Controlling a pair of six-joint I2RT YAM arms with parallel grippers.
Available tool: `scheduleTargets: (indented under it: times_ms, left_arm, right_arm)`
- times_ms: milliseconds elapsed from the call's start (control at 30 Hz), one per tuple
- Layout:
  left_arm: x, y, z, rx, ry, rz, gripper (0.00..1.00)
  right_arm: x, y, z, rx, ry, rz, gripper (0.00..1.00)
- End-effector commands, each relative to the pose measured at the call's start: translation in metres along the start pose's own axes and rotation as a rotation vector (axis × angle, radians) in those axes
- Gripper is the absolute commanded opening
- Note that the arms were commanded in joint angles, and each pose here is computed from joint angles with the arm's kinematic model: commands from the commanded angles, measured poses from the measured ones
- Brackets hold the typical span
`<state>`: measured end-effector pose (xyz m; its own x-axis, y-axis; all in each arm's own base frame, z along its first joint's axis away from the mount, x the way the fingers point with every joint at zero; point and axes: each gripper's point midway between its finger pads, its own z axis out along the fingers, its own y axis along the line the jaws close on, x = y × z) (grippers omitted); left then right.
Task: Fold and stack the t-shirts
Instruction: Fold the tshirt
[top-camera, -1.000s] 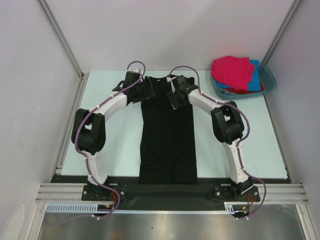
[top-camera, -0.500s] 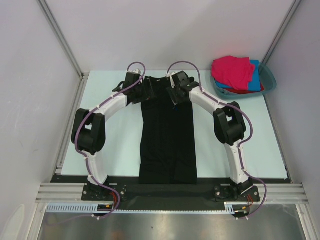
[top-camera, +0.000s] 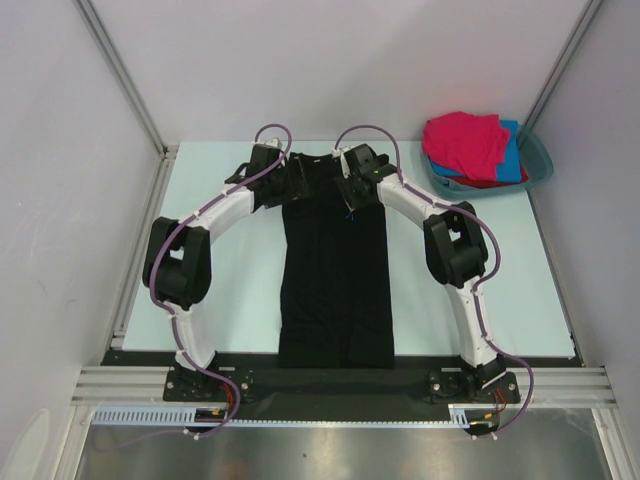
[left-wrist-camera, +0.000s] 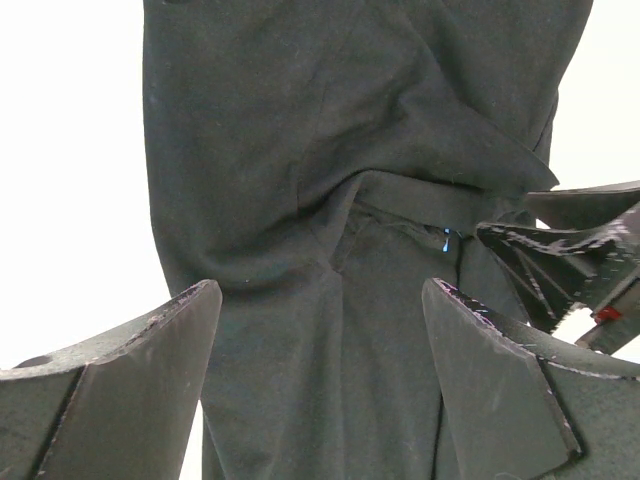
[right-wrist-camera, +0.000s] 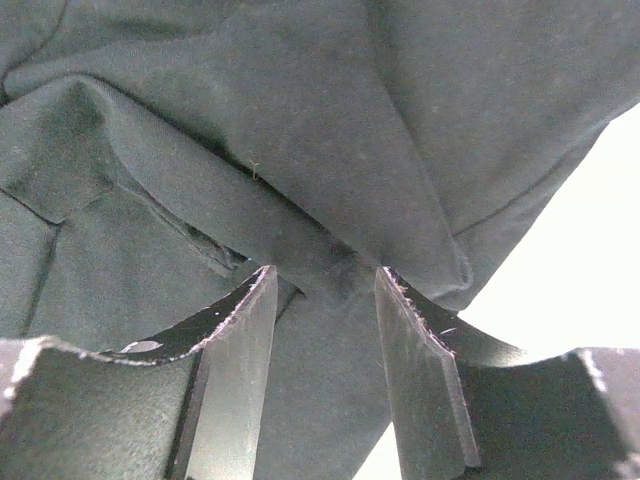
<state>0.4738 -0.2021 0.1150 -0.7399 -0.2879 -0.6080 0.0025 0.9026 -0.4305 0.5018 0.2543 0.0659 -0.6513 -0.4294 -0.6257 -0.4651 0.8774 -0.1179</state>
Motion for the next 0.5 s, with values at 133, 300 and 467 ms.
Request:
scheduleTargets:
  times_ms: [133,300,467]
  left_arm:
    - [-0.0133,-0.0083,-0.0097,0.019,-0.040,0.029,0.88]
    - [-0.0125,-0.0065,-0.0084,0.014,-0.036,0.026,0.88]
    - [-0.0116,-0.0048,-0.0078,0.006,-0.032,0.028,0.88]
  right_arm:
    - [-0.0108,0.0041,-0.0003,-0.020,-0.023,0.000,0.53]
    - [-0.0089,0.0053,0.0026,-0.025,-0.018,-0.001,0.51]
    - [-0.0049,0.0029,0.0073,-0.027,-0.006,0.009,0.50]
